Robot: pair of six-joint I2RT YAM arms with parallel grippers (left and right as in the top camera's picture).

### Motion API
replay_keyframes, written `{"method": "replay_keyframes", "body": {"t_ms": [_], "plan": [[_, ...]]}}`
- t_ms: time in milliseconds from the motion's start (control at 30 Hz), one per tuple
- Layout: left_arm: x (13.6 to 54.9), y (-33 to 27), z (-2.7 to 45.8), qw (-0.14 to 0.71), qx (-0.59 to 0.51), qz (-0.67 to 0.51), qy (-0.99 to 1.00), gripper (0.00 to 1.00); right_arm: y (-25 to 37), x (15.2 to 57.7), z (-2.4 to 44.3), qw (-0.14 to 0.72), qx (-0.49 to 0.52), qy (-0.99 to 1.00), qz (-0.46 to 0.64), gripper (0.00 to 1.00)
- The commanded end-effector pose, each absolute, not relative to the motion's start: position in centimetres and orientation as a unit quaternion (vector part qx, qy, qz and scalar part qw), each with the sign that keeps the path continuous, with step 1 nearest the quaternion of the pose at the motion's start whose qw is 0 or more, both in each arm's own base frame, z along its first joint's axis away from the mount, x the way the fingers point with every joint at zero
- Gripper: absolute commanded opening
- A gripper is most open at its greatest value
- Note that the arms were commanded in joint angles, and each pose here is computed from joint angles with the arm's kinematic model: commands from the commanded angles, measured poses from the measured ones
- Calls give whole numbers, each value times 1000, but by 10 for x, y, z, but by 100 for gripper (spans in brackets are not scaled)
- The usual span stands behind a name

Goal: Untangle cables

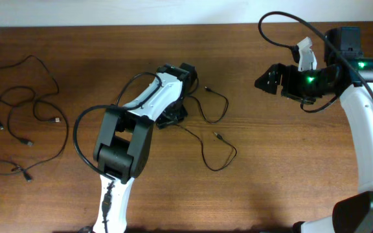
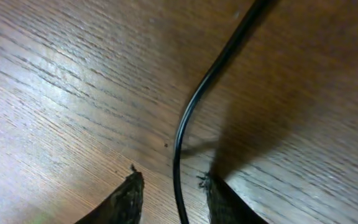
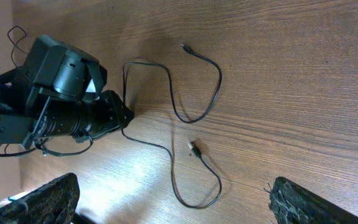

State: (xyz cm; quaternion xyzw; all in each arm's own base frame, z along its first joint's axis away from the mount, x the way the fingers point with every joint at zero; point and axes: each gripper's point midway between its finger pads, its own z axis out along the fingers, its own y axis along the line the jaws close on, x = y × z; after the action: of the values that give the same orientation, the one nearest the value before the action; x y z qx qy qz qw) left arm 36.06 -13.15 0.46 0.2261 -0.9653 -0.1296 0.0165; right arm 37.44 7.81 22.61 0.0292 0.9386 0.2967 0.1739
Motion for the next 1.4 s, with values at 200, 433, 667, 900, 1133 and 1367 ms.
{"method": "replay_keyframes", "body": {"t_ms": [200,433,667,900,1133,1367], "plan": [[371,-110,6,-8,194,-167,-967,0,76,376,229,181,26,939,292,99],[503,-45,154,-200,95,-109,-969,0,76,377,230,183,26,939,292,99],[575,100,357,-495,210,-101,-837,0,76,376,229,181,26,939,292,99],[597,180,340,-524,258,-105,-805,0,76,375,229,177,28,940,292,99],[606,185,193,-377,259,-118,-882,0,76,373,228,174,29,940,292,99],[560,241,167,-313,374,-161,-858,0,76,374,228,175,29,940,292,99]]}}
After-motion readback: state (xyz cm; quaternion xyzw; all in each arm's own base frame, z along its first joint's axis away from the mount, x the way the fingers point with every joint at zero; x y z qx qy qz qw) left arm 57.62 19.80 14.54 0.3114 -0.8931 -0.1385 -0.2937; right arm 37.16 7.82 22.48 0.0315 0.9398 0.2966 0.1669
